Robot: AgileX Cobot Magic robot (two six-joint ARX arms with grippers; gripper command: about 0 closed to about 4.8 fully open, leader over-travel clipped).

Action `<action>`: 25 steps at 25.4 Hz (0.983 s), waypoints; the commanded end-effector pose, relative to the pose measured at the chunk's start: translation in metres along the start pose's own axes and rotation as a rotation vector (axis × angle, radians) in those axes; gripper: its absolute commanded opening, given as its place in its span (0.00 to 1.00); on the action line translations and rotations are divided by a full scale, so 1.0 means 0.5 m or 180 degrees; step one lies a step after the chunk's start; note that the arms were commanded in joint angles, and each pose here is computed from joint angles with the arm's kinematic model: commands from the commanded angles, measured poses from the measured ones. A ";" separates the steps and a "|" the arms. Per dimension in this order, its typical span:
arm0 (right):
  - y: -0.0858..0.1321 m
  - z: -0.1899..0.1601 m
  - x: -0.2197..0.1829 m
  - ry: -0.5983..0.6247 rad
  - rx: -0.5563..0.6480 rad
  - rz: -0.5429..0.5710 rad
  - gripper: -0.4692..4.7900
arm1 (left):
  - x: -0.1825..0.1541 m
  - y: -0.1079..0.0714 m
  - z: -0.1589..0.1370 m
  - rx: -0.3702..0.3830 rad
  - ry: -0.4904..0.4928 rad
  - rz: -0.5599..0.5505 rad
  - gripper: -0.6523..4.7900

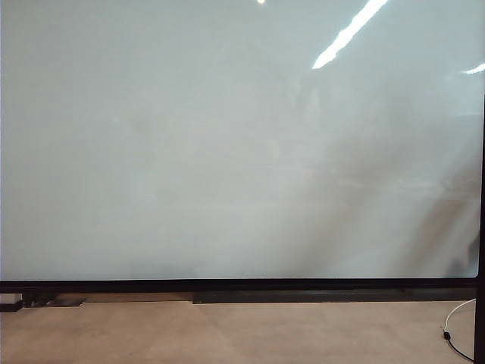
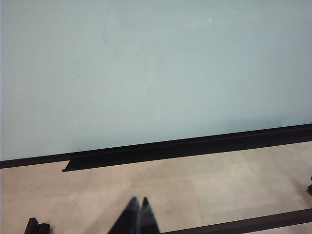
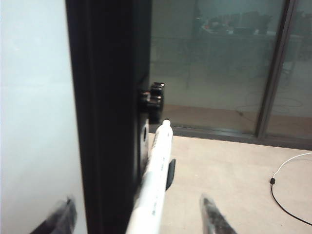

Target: Pick up the pen on the shelf to the right of the whiteboard and draw a triangle.

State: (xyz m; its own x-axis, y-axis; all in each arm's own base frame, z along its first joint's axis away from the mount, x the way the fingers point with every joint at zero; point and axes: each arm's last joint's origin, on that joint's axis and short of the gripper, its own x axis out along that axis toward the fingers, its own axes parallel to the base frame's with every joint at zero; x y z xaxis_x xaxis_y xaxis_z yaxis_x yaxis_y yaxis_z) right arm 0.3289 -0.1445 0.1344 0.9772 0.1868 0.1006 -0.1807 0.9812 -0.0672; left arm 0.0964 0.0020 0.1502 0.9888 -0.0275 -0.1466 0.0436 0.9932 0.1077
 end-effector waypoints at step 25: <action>0.001 -0.007 0.030 -0.0056 -0.0035 -0.0049 0.70 | -0.001 0.000 0.004 0.0005 -0.0041 -0.0004 0.11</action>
State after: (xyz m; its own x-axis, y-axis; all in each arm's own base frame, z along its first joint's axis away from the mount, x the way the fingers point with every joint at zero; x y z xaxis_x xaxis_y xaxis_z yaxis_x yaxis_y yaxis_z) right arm 0.3425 -0.1427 0.1330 0.9793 0.1667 0.1145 -0.1594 0.9847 -0.0699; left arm 0.0964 0.0020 0.1502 0.9888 -0.0275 -0.1466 0.0436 0.9932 0.1077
